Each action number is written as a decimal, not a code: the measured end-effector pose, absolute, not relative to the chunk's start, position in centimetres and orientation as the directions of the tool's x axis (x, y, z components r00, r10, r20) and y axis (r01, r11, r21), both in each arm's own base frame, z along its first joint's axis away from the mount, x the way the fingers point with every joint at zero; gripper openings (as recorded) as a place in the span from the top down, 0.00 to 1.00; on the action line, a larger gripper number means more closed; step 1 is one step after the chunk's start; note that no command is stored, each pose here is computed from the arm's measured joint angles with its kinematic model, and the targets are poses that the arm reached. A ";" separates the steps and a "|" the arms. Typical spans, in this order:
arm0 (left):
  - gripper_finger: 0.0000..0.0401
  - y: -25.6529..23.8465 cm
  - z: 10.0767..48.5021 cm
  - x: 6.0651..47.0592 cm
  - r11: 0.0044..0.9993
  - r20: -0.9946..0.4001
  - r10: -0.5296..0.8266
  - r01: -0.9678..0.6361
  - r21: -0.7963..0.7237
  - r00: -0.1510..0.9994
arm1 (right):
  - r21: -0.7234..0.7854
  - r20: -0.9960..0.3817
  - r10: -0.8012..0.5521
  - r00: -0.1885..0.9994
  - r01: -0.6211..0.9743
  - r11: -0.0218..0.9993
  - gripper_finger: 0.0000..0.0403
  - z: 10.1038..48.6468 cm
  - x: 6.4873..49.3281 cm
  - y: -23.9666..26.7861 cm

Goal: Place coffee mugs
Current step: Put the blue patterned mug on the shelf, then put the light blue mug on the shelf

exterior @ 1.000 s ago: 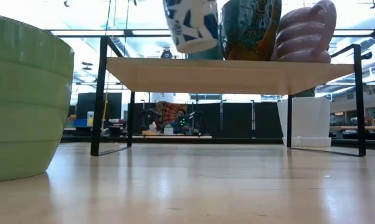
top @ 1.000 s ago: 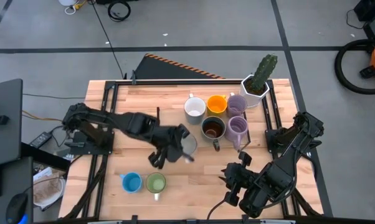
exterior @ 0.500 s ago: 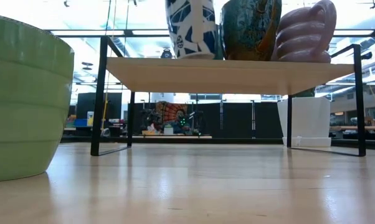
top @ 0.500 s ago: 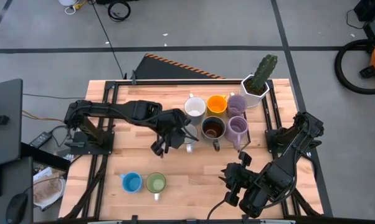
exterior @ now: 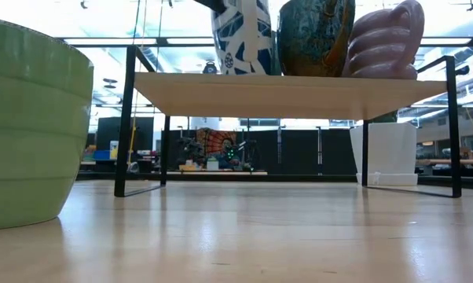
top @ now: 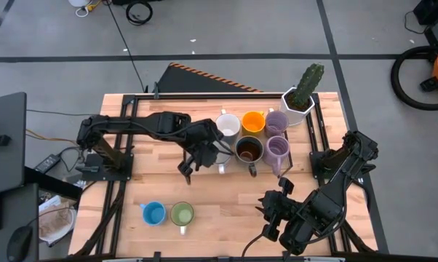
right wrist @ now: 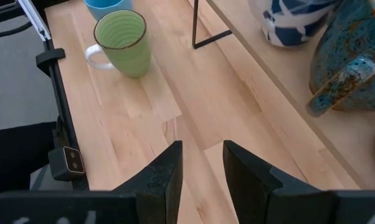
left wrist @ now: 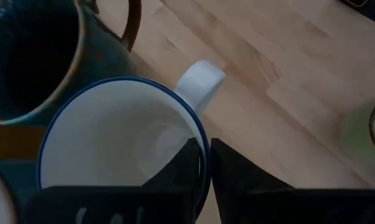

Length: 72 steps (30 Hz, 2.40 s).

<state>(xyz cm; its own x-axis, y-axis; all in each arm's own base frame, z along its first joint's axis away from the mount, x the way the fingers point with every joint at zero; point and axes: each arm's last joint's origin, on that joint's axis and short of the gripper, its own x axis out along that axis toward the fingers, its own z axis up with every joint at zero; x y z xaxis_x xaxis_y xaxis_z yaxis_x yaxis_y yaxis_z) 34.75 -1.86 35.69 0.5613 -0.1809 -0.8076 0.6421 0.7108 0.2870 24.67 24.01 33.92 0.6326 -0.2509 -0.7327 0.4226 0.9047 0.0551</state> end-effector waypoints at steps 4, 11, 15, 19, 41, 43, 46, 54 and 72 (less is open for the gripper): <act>0.91 -1.9 35.2 35.2 0.709 -0.813 -0.179 0.646 0.283 0.553 | 0.056 -0.733 -0.250 0.633 0.423 0.905 0.70 33.9 24.7 24.0; 0.90 -1.9 35.2 35.3 0.711 -0.807 -0.175 0.640 0.292 0.564 | 0.060 -0.731 -0.247 0.635 0.422 0.905 0.70 33.9 24.7 24.1; 0.90 -1.9 35.2 35.3 0.711 -0.807 -0.173 0.639 0.294 0.564 | 0.057 -0.731 -0.246 0.636 0.416 0.907 0.70 33.9 24.7 24.1; 0.90 -1.9 35.2 35.4 0.698 -0.806 -0.173 0.648 0.305 0.566 | 0.057 -0.730 -0.245 0.638 0.415 0.908 0.70 33.9 24.7 24.1; 0.68 -4.4 36.9 34.1 0.659 -0.766 0.037 0.561 0.501 0.641 | 0.053 -0.730 -0.246 0.638 0.411 0.910 0.70 33.9 24.8 24.0; 0.68 -4.9 37.7 33.3 0.661 -0.751 0.051 0.542 0.520 0.659 | 0.053 -0.730 -0.246 0.638 0.412 0.910 0.70 33.9 24.8 24.0; 0.68 -6.1 38.9 31.7 0.705 -0.734 0.033 0.505 0.498 0.679 | 0.050 -0.730 -0.245 0.638 0.408 0.911 0.70 33.9 24.8 24.0; 0.68 -10.2 39.4 28.1 0.867 -0.802 -0.175 0.475 0.150 0.571 | 0.030 -0.724 -0.240 0.646 0.378 0.925 0.70 34.0 24.9 24.1; 0.68 -22.5 33.3 25.3 0.941 -0.942 -0.207 0.317 -0.118 0.263 | -0.004 -0.705 -0.251 0.663 0.351 0.937 0.70 34.1 25.0 24.2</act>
<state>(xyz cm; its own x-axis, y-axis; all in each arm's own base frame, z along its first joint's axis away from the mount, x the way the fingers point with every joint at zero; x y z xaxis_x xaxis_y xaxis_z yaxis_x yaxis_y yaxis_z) 25.26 -22.51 33.26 0.2626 -0.2070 -0.9424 0.3171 0.9410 -0.1183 24.98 24.15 34.08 0.6628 -0.2511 -0.7055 0.3506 0.9365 -0.0040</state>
